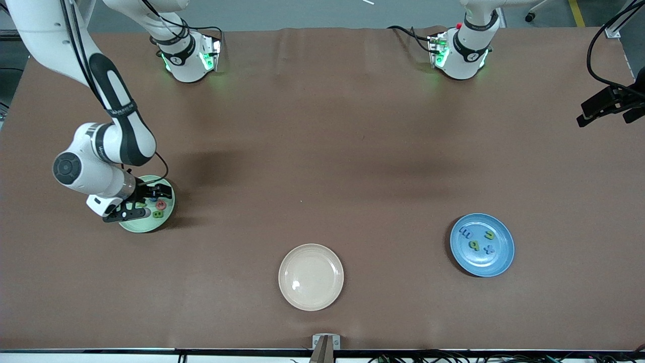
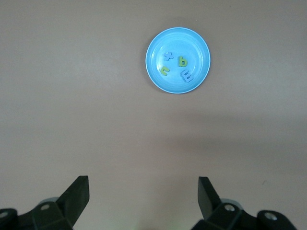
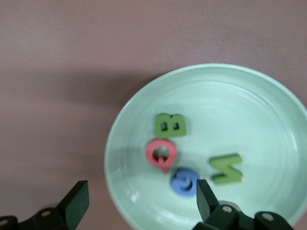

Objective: Sort upper and lower case letters into plates

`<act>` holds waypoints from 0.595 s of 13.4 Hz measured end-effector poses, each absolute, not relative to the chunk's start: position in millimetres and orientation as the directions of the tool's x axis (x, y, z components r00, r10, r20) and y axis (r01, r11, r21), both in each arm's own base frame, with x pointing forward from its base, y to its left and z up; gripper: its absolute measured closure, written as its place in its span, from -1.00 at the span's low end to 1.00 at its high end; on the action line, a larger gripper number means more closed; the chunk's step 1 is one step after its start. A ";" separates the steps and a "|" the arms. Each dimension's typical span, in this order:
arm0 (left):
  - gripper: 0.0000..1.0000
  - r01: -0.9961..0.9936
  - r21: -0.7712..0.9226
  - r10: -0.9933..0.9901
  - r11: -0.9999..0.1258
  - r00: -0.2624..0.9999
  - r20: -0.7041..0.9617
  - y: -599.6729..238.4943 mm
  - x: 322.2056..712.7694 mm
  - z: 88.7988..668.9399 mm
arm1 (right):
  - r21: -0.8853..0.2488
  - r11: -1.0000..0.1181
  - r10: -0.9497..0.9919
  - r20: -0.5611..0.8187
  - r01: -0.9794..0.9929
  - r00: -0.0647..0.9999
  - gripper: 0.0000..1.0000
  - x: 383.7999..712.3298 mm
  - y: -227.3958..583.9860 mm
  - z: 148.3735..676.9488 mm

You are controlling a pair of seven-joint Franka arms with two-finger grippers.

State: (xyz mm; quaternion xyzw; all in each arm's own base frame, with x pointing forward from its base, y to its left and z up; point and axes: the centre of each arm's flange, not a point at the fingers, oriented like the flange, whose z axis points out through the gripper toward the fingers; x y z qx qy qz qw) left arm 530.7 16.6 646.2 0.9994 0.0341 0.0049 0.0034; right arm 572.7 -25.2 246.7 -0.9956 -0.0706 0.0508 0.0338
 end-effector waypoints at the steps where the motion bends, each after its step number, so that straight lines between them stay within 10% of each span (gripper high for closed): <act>1: -1.00 0.057 0.007 0.057 -0.998 0.998 0.000 10.8 529.7 645.4 | -0.079 -0.989 0.134 -0.102 0.126 0.986 -0.98 571.8 -24.4 267.4; 8: -1.00 0.001 -0.018 0.001 -1.000 1.000 -0.016 -40.8 519.0 647.0 | -0.108 -0.992 0.089 -0.184 0.070 0.979 -0.98 560.6 -18.8 408.2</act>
